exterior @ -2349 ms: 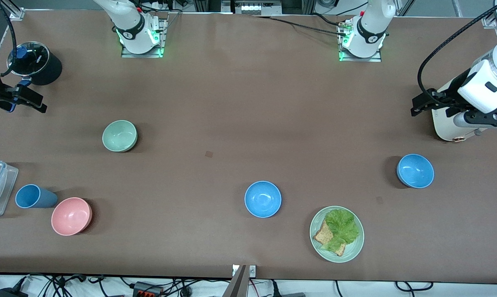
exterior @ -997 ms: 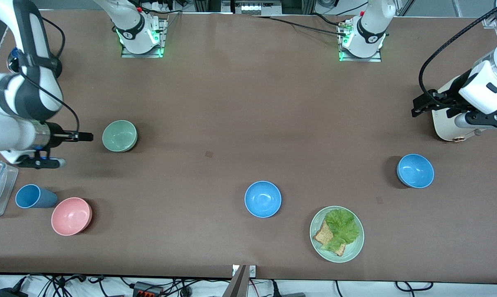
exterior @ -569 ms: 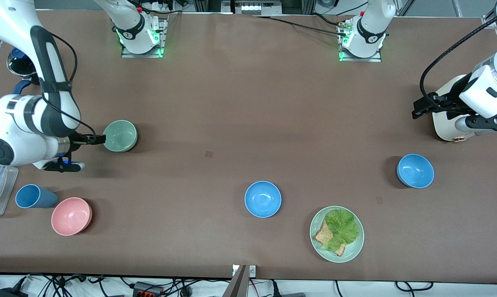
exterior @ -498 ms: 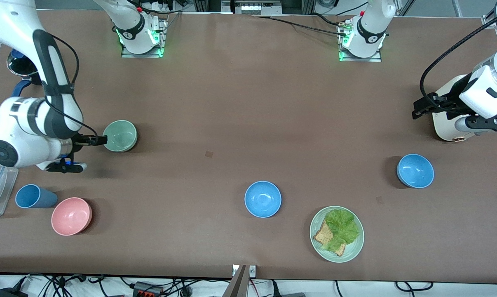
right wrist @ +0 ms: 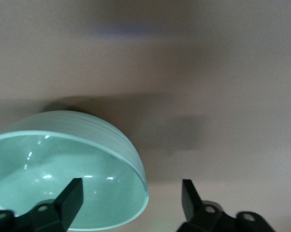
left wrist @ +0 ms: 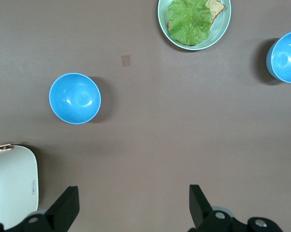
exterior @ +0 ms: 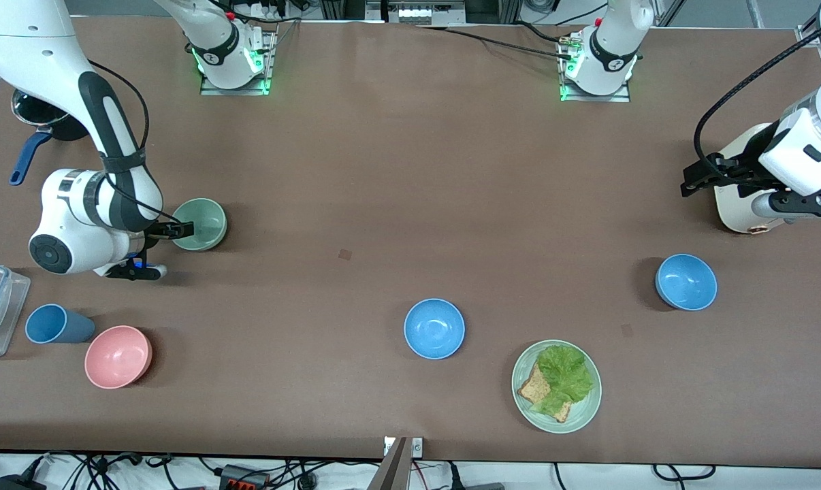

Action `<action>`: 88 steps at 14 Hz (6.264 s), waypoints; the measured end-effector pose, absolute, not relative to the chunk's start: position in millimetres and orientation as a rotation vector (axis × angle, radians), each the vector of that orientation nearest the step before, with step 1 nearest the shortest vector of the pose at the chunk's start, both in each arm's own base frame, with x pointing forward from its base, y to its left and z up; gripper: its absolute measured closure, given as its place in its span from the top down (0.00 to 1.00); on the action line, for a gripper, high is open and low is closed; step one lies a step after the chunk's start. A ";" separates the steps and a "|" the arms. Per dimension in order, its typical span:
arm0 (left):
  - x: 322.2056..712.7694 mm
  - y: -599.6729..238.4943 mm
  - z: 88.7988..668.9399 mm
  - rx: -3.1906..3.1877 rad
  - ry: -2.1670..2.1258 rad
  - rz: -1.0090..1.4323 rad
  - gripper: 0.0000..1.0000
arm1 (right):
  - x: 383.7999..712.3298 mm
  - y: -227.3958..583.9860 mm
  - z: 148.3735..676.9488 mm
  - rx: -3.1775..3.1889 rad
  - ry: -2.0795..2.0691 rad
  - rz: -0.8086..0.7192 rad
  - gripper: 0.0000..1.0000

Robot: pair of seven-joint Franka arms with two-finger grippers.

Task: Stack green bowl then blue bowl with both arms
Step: 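Reach the right gripper to the pale green bowl and grasp its rim, then carry the green bowl with the right gripper to the table middle, then release the green bowl with the right gripper while the left gripper reaches the blue bowl, then grasp the rim of the light blue bowl with the left gripper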

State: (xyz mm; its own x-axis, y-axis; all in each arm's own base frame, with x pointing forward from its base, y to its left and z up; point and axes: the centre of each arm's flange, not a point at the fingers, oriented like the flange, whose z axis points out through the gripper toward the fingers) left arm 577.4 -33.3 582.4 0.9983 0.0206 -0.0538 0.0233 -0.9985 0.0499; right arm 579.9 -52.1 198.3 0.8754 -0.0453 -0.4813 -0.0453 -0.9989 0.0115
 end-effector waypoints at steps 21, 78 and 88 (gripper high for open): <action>579.1 -26.9 574.9 3.089 0.051 -0.118 1.00 | 556.1 299.7 278.7 -2.960 -0.309 0.586 0.04; 658.4 194.8 218.4 3.040 -0.352 -0.168 0.77 | 569.7 -35.7 580.0 -3.151 0.081 -0.066 1.00; 656.3 194.8 206.2 3.030 -0.351 -0.191 0.37 | 569.6 -37.5 579.8 -3.172 0.061 -0.063 1.00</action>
